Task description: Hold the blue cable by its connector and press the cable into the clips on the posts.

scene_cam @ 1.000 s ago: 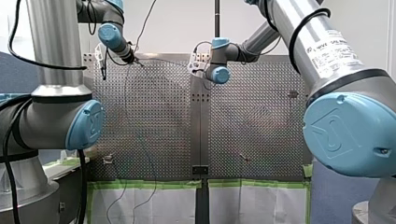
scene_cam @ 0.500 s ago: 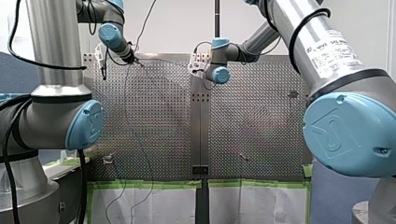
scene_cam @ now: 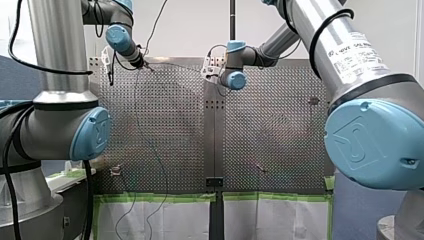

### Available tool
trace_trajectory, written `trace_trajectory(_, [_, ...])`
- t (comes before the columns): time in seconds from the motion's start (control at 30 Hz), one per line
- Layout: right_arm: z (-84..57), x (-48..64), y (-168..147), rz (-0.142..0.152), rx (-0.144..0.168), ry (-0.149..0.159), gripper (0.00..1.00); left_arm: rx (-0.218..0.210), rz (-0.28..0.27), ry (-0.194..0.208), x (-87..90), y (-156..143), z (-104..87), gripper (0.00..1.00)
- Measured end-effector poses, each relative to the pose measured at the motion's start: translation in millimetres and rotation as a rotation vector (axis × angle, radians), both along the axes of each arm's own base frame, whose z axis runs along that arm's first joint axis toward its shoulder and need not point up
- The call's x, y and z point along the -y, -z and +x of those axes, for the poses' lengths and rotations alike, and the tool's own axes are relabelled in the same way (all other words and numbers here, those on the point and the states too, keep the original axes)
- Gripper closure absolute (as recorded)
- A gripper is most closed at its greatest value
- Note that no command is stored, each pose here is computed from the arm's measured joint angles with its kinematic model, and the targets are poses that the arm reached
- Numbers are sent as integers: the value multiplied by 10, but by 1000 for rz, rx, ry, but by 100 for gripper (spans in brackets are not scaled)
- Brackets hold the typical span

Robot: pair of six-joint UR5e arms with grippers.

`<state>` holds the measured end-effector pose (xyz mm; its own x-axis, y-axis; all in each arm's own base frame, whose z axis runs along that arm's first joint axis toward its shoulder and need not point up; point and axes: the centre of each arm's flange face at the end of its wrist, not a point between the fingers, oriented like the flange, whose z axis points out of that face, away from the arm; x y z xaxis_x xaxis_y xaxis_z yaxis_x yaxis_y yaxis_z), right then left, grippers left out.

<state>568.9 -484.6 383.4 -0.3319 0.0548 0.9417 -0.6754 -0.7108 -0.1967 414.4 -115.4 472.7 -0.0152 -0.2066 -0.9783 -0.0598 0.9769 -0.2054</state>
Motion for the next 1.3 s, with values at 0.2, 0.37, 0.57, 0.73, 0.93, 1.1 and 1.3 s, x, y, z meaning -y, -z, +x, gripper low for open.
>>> trace_trajectory(0.2, [1, -2, 2, 1, -1, -2, 100, -12, 40, -40, -38, 8, -13, 0])
trace_trajectory(0.37, [2, -4, 3, 1, -2, -4, 100, -16, 50, -52, -46, 10, -19, 0])
trace_trajectory(0.57, [2, -4, 4, 1, -2, -4, 100, -15, 52, -52, -43, 10, -21, 0])
trace_trajectory(0.73, [2, -6, 6, 2, -3, -5, 100, -9, 64, -35, -13, 1, -18, 0])
trace_trajectory(0.93, [-5, -5, 17, 6, -10, -4, 100, 6, 113, 26, 76, -64, -10, 0])
trace_trajectory(1.1, [-19, 10, 19, 7, -11, 0, 100, 21, 166, 99, 205, -174, -23, 0])
trace_trajectory(1.3, [-31, 22, 21, 7, -12, 2, 100, 25, 195, 171, 367, -162, -19, 0])
